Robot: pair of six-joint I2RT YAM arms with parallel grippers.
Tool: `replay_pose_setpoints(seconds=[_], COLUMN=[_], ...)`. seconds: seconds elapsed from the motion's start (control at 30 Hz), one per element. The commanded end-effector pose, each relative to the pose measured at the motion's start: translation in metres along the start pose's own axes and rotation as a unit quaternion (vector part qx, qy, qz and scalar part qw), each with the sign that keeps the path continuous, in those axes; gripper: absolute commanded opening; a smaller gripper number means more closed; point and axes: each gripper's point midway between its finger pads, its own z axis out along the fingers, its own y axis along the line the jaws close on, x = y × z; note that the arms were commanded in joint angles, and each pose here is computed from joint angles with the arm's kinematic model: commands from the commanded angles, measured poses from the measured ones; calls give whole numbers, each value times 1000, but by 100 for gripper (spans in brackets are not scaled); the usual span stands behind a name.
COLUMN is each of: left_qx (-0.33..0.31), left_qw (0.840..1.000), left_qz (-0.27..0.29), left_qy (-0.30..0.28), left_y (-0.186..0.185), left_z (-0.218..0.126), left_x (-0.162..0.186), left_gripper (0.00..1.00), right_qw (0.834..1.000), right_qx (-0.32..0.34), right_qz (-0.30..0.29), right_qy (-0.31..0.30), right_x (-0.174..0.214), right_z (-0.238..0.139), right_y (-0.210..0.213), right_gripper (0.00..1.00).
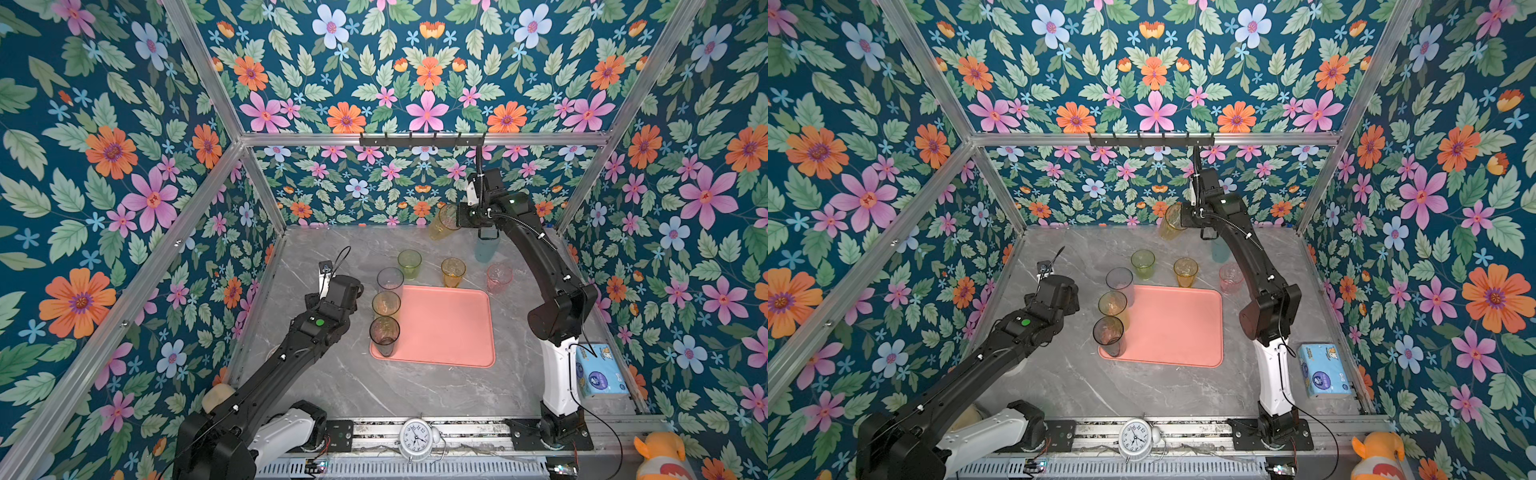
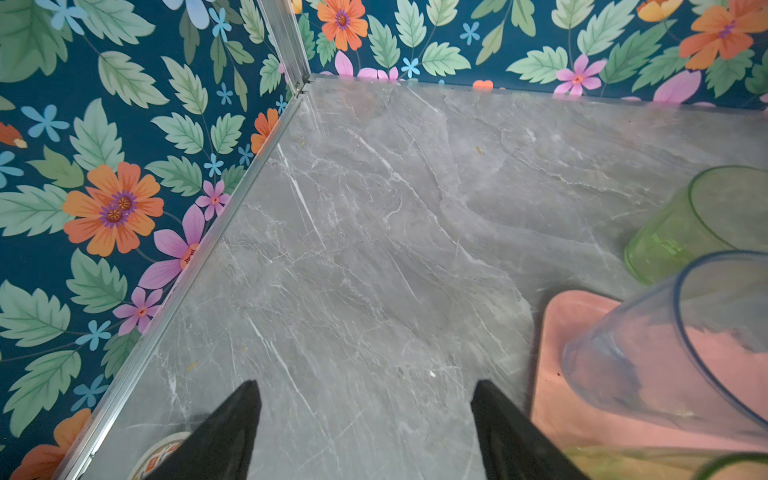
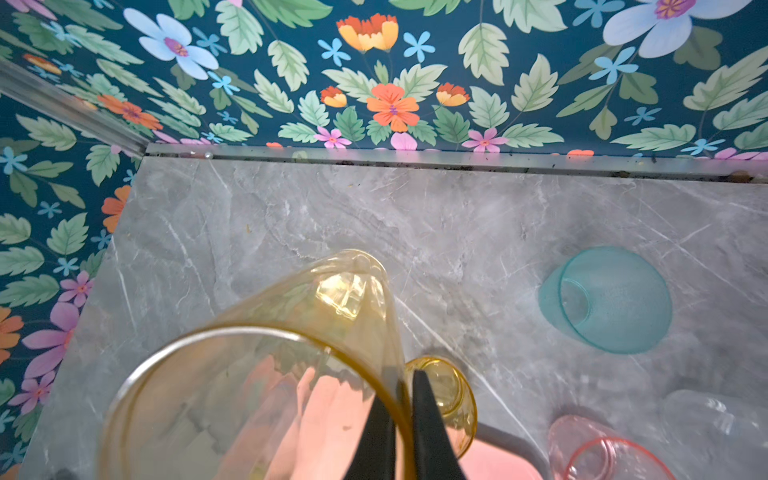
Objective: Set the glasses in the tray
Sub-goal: 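Close the right gripper on the yellow glass's rim and lift it, then carry the yellow glass with the right gripper toward the tray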
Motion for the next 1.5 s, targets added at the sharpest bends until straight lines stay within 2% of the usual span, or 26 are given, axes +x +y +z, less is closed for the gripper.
replay_pose_setpoints(seconds=[0.0,0.3,0.7,1.03,1.23,1.47], left_qx=[-7,-14,-51,-61,-62,-63], left_qw=[1000,999,997,996,997,997], left_qz=[-12,-30,-49,-54,-51,-48], left_qy=[-18,-20,-22,-25,-24,-21], left_y=[5,14,28,32,32,31], left_z=[-1,-2,4,7,8,9], left_x=[-8,2,17,22,23,24], left_gripper=[82,83,84,84,84,84], right_qw=[1000,997,994,990,987,986], right_qx=[7,0,4,17,42,53], right_qz=[-21,-49,-72,-89,-76,-74], right_qy=[20,53,80,107,132,140], right_x=[13,46,97,141,161,172], right_z=[-22,-58,-82,-72,-55,-39], right_y=[8,39,57,66,57,53], right_gripper=[0,0,0,0,0,0])
